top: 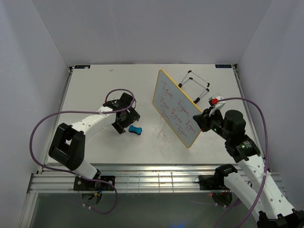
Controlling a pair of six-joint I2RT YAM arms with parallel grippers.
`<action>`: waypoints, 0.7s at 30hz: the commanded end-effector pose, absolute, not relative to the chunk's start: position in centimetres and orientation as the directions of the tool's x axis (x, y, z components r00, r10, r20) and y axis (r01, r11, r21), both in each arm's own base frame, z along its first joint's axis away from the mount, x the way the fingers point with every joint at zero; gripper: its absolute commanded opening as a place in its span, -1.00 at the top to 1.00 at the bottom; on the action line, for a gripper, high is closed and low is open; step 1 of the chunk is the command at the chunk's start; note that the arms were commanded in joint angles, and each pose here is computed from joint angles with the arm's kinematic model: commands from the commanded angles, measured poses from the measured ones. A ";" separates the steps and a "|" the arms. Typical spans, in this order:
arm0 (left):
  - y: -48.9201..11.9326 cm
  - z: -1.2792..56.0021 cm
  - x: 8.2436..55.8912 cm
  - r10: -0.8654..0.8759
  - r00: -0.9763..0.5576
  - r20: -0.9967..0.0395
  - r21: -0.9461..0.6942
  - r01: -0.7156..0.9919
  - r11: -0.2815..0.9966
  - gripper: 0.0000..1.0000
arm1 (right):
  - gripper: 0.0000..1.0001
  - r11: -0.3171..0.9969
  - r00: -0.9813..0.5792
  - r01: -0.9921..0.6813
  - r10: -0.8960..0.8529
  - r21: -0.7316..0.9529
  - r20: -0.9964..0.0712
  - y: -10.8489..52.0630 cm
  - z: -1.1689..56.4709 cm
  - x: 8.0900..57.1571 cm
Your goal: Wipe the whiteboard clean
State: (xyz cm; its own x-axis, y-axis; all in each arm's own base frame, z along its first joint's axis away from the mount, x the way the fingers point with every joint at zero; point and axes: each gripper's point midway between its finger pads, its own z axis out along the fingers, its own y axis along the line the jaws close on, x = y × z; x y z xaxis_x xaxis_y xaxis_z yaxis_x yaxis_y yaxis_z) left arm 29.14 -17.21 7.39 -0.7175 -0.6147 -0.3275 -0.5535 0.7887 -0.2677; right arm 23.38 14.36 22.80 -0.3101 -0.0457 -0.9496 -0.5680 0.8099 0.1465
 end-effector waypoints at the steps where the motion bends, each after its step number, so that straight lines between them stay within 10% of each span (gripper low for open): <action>1: -17.7 6.8 27.2 -0.764 -0.618 -0.189 -0.265 -0.717 0.645 -0.92 | 0.85 0.834 -0.392 -0.533 -0.094 0.142 -0.915 13.4 20.8 22.4; 14: -18.0 4.4 29.4 -0.835 -0.509 -0.208 -0.165 -0.824 0.543 -0.83 | 0.84 0.809 -0.381 -0.567 -0.092 0.153 -0.920 14.0 20.1 21.8; 18: -18.4 4.4 29.8 -0.832 -0.499 -0.241 -0.163 -0.825 0.542 -0.32 | 0.85 0.802 -0.382 -0.578 -0.098 0.155 -0.919 14.3 19.9 21.7; 21: -18.6 4.9 29.5 -0.837 -0.482 -0.261 -0.166 -0.831 0.530 -0.35 | 0.85 0.801 -0.378 -0.579 -0.099 0.152 -0.920 14.3 20.0 21.6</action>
State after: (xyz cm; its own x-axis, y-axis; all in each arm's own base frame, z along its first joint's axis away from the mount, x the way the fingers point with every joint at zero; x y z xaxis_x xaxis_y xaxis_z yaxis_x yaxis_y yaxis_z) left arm 28.55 -17.98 2.70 -0.5685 -0.7884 -0.2349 -0.7915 0.6021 -0.1051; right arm 22.68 14.47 22.71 -0.3018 -0.0481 -0.9522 -0.5783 0.8032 0.1427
